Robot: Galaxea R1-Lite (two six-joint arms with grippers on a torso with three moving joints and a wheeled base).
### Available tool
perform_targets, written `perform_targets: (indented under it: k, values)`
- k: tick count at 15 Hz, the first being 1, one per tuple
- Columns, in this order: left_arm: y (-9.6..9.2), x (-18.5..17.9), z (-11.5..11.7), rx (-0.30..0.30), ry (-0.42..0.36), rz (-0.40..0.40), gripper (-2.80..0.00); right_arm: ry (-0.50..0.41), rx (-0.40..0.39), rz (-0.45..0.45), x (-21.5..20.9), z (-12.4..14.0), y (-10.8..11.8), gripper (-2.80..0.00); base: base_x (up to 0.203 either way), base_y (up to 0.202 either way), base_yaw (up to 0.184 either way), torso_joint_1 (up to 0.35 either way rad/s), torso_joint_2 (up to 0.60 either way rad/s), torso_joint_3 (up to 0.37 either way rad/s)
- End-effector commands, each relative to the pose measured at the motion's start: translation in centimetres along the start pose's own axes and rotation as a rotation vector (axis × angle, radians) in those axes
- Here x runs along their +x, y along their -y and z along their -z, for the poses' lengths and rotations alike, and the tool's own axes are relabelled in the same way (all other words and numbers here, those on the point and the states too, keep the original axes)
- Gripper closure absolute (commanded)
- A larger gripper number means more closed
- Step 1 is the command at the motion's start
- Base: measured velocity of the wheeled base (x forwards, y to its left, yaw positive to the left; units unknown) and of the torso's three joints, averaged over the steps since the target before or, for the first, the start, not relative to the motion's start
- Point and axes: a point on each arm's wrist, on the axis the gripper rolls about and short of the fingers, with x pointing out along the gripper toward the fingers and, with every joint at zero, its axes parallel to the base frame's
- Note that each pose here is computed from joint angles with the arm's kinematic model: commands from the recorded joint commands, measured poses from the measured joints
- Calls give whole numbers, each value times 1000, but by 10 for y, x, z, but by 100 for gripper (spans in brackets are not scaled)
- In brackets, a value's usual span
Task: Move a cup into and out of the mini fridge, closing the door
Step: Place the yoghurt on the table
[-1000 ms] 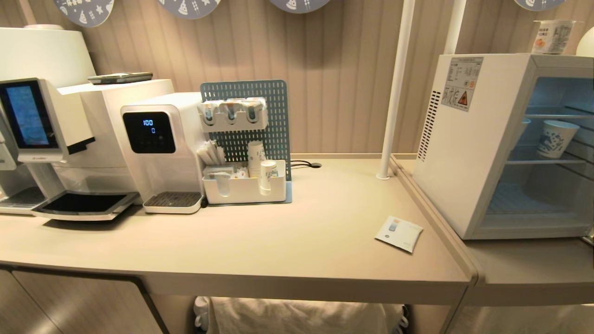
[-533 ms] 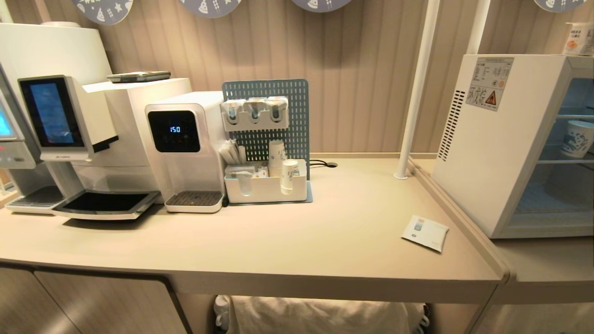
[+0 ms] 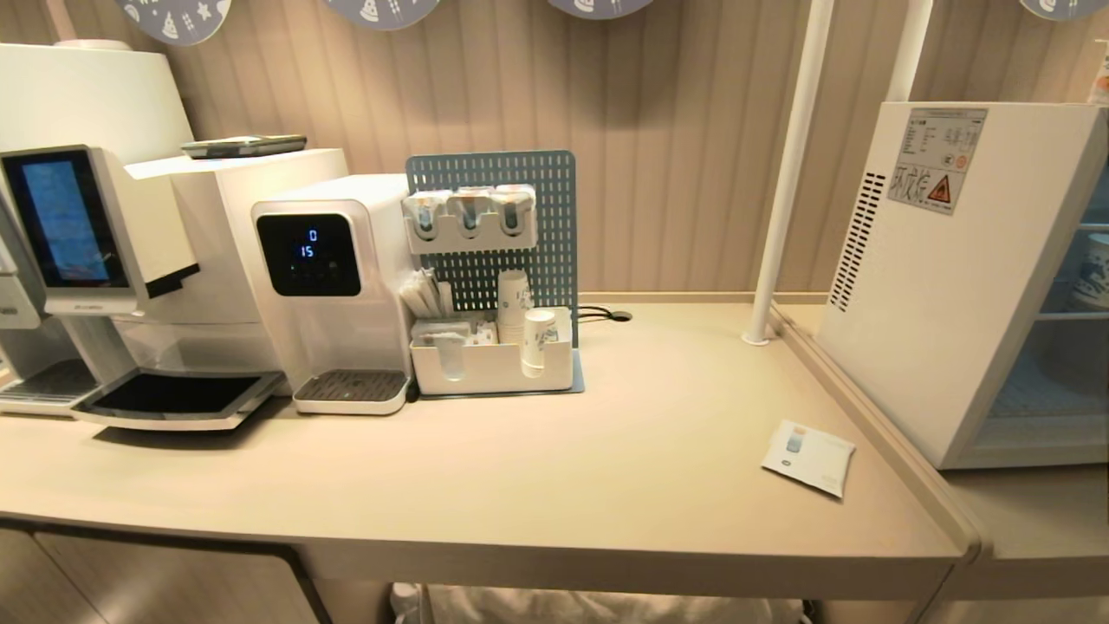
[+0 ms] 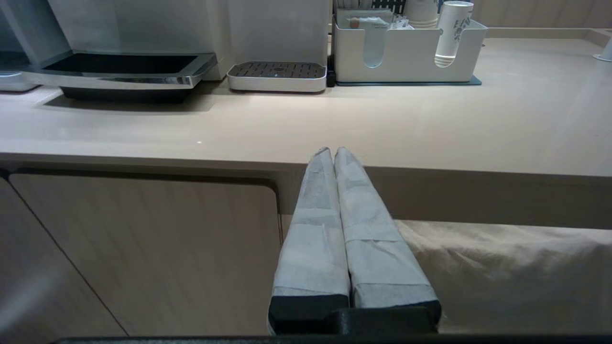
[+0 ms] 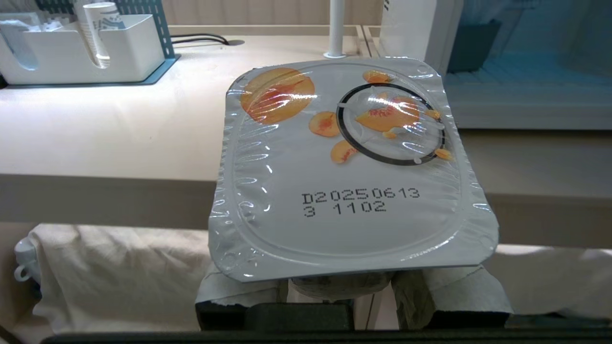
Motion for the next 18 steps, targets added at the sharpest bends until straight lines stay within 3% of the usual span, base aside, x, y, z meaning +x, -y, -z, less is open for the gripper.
perform_targets:
  k: [1, 5, 7, 9, 11, 13, 18]
  values:
    - [0, 0, 0, -1, -1, -1, 0, 0, -1, 0, 0, 0, 0, 0, 193, 0, 5, 4, 4, 2]
    - [0, 0, 1, -2, -3, -2, 0, -13, -3, -4, -2, -4, 0, 0, 135, 0, -3, 5, 5, 3]
    - [0, 0, 0, -1, -1, -1, 0, -42, 27, -26, -1, -37, 1, 0, 0, 0, 0, 0, 0, 0]
    - [0, 0, 0, -2, -1, -1, 0, -160, 78, -59, 17, -72, 2, 0, 0, 0, 0, 0, 0, 0]
    - [0, 0, 1, -2, -3, -2, 0, -331, 85, -132, 49, -85, 1, 0, 0, 0, 0, 0, 0, 0]
    - [0, 0, 0, -5, -1, -1, 0, -447, 89, -190, 84, -85, 0, 0, 0, 0, 0, 0, 0, 0]
    - [0, 0, 1, -5, -3, -2, 0, -512, 100, -236, 173, -39, -5, 0, 0, 0, 0, 0, 0, 0]
